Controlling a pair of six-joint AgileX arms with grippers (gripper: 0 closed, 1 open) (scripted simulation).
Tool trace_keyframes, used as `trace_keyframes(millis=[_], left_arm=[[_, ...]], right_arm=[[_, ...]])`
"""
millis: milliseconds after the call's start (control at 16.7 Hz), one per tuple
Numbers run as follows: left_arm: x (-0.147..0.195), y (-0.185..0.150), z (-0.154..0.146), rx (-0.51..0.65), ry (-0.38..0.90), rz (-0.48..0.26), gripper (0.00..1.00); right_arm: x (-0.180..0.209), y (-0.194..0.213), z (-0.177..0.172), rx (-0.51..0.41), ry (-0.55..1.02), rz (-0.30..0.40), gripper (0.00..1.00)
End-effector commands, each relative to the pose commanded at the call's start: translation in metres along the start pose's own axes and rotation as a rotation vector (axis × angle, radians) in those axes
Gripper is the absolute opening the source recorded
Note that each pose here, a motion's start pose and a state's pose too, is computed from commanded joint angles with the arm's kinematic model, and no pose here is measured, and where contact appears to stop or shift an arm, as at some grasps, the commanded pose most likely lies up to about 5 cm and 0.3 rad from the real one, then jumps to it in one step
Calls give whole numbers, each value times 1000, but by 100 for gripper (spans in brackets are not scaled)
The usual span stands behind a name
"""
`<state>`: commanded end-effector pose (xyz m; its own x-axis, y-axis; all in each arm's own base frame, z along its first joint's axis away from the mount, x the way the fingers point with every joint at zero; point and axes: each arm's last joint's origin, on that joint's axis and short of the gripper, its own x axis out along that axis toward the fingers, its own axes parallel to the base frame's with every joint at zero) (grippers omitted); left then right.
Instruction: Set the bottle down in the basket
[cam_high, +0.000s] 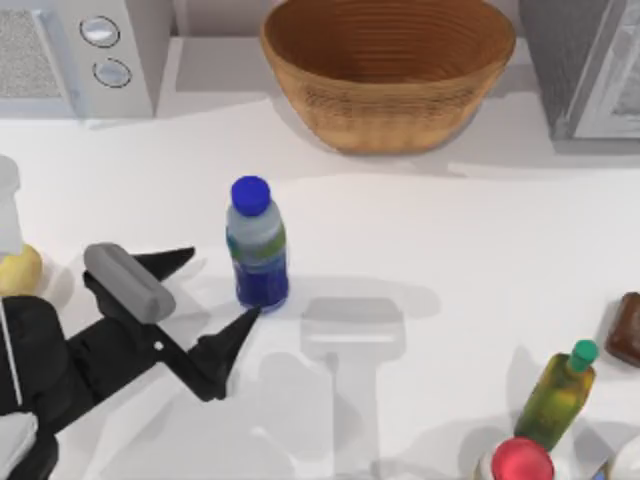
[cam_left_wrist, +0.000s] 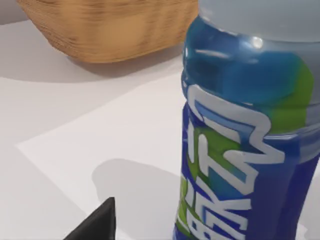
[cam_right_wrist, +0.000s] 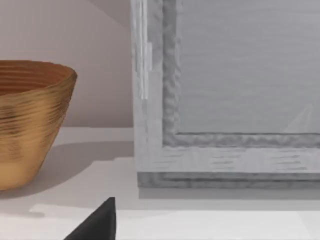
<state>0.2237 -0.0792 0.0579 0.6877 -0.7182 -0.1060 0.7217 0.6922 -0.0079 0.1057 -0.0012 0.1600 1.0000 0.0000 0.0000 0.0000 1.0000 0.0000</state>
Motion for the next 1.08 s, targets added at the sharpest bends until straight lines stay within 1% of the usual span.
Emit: trace_keyframes(millis=[60, 360, 900, 1080], left_arm=[[-2, 1, -9, -27, 44, 9, 100], [13, 3, -2, 2, 0, 0, 100], [58, 2, -1, 0, 0, 0, 100], [68, 0, 0, 0, 0, 0, 100]], right_arm=[[0, 0, 0, 0, 0, 0, 100], [0, 0, 0, 0, 0, 0, 100], [0, 0, 0, 0, 0, 0, 100], [0, 0, 0, 0, 0, 0, 100]])
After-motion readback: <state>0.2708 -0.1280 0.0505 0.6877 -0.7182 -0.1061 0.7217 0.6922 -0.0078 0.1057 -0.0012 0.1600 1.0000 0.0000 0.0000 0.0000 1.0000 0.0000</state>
